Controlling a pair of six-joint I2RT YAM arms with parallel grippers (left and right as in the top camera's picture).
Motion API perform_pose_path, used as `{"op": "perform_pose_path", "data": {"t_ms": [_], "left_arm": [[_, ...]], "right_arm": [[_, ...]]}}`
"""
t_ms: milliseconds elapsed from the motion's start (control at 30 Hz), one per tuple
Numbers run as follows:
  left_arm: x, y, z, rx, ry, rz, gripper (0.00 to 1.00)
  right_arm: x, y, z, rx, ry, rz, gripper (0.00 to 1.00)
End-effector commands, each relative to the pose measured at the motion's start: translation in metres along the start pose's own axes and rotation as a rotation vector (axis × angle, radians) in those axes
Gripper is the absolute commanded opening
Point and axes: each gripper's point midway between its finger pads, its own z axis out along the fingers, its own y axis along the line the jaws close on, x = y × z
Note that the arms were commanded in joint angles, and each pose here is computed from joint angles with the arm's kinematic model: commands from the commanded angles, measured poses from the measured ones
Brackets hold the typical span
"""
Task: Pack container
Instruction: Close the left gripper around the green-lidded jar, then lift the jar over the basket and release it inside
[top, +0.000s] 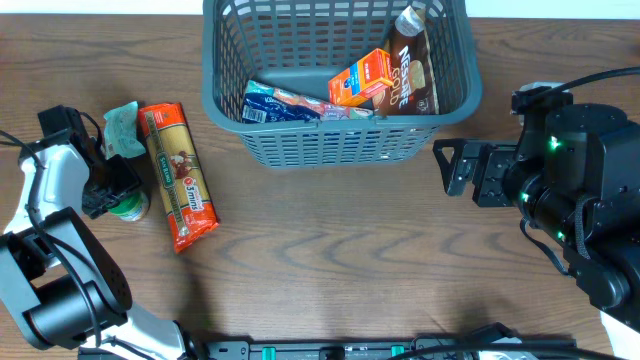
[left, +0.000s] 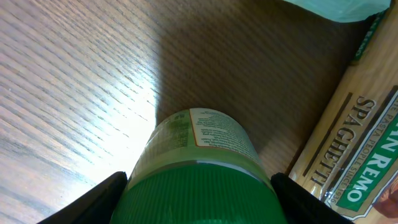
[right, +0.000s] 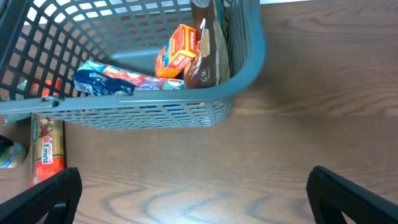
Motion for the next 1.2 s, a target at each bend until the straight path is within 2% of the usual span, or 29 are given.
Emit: {"op": "perform_pose_path", "data": {"t_ms": [0,100,300,467,600,900,1033,1167], "left_arm": [[0.002,0.001,-0.006,-0.009,-0.001,0.0,0.41],[-0.006,-0.001,-0.028,0.003,-0.061,0.001,0.41],[-0.02,-0.003,-0.102,0.039,-0.267,-0.007,0.4],[-0.015,-0.002,-0.169,0.071,-0.457,-0.016,0.4],[-0.001,-0.018,-0.227,0.124,-0.596,0.037,0.39],[0.032,-0.115,-0.345,0.325,-0.799,0.383,0.38],[0.043,-0.163,-0.373,0.407,-0.836,0.531,0.38],[0.053,-0.215,-0.376,0.46,-0.813,0.67,0.38]], "right_arm": [[-0.003,-0.001,-0.003,0.0,-0.009,0.017,0.99],[-0.003,-0.001,-0.003,0.0,-0.009,0.017,0.99],[-0.003,-0.001,-0.003,0.0,-0.009,0.017,0.99],[-0.003,-0.001,-0.003,0.0,-0.009,0.017,0.99],[-0.003,-0.001,-0.003,0.0,-0.009,0.017,0.99],[-0.003,-0.001,-0.003,0.0,-0.009,0.017,0.99],[-0.003,-0.001,-0.003,0.0,-0.009,0.017,0.99],[-0.003,-0.001,-0.003,0.0,-0.009,0.017,0.99]]}}
